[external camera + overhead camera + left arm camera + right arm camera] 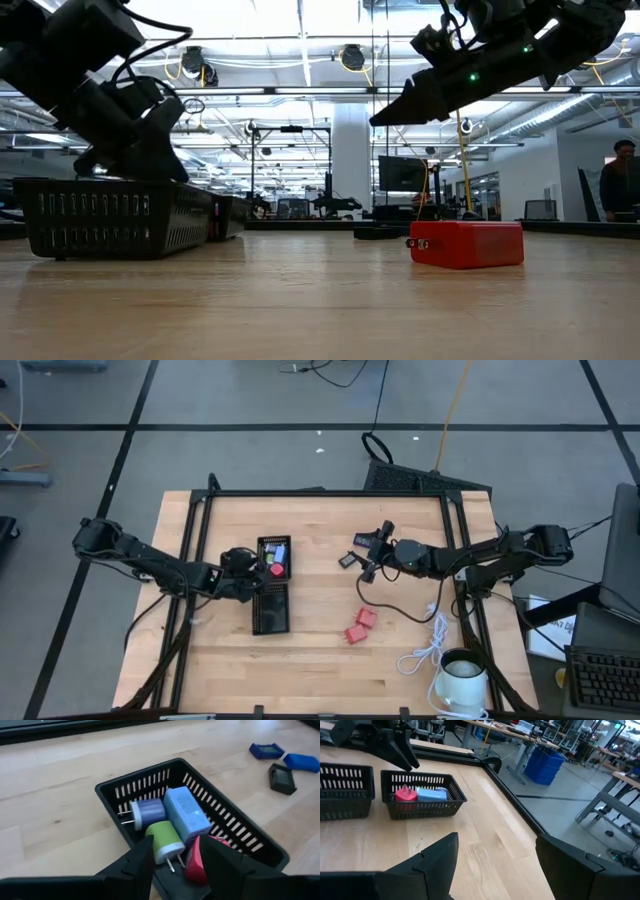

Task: Pick & Place Office items
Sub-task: Put the blue timer into the bottom black bin

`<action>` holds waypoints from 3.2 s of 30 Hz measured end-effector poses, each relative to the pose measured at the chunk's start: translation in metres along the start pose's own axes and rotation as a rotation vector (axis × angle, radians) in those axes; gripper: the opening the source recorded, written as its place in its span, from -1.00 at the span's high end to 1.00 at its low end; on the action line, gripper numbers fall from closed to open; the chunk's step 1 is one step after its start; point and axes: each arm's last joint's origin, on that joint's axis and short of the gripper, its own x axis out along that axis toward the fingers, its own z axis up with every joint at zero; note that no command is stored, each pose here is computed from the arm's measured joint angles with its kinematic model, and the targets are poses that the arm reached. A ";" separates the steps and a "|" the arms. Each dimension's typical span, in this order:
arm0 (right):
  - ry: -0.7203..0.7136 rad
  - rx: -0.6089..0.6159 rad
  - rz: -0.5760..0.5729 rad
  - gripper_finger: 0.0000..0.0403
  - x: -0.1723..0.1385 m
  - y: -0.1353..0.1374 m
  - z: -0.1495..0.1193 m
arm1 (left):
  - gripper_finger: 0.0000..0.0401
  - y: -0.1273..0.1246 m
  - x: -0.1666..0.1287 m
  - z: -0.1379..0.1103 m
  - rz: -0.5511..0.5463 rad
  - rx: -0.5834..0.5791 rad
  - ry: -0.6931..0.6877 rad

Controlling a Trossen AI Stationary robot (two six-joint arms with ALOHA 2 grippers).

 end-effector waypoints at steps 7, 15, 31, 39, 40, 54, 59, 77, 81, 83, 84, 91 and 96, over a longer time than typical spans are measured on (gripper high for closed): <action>-0.014 0.051 0.155 -0.26 0.000 0.005 0.000 | 0.22 -0.006 0.000 0.004 -0.042 -0.005 -0.038; -0.022 0.110 0.236 -0.26 -0.001 0.007 0.000 | 0.22 -0.014 0.000 0.014 -0.070 0.068 -0.142; 0.233 0.188 0.208 -0.26 -0.002 0.001 -0.023 | 0.22 -0.021 0.011 0.047 -0.169 0.019 -0.265; 0.590 0.179 -0.019 -0.27 -0.003 -0.033 -0.062 | 0.19 -0.021 0.018 0.056 -0.326 0.007 -0.198; 0.608 0.182 -0.029 -0.28 -0.003 -0.036 -0.064 | 0.17 -0.020 0.019 0.056 -0.323 0.003 -0.197; 0.593 0.268 0.064 -0.29 -0.011 -0.043 -0.094 | -0.43 -0.018 0.034 0.052 -0.270 0.002 -0.179; 0.574 0.290 0.117 -0.28 -0.019 -0.037 -0.108 | -0.45 -0.017 0.037 0.053 -0.261 -0.006 -0.185; 0.466 0.231 0.085 0.27 -0.023 -0.031 -0.124 | -0.29 -0.018 0.037 0.063 -0.307 -0.051 -0.248; 0.402 0.191 0.102 0.27 -0.021 -0.029 -0.119 | -0.31 -0.020 0.036 0.063 -0.343 -0.086 -0.238; 0.377 0.152 0.121 0.27 -0.018 -0.026 -0.113 | -0.31 -0.021 0.035 0.064 -0.378 -0.098 -0.227; 0.368 0.126 0.131 0.27 -0.017 -0.025 -0.111 | -0.30 -0.021 0.035 0.064 -0.394 -0.106 -0.227; 0.212 -0.077 0.162 0.27 0.001 -0.011 -0.067 | -0.24 -0.026 0.031 0.070 -0.510 -0.164 -0.237; 0.074 -0.175 0.197 0.27 0.012 0.000 -0.028 | -0.24 -0.029 0.035 0.076 -0.638 -0.298 -0.122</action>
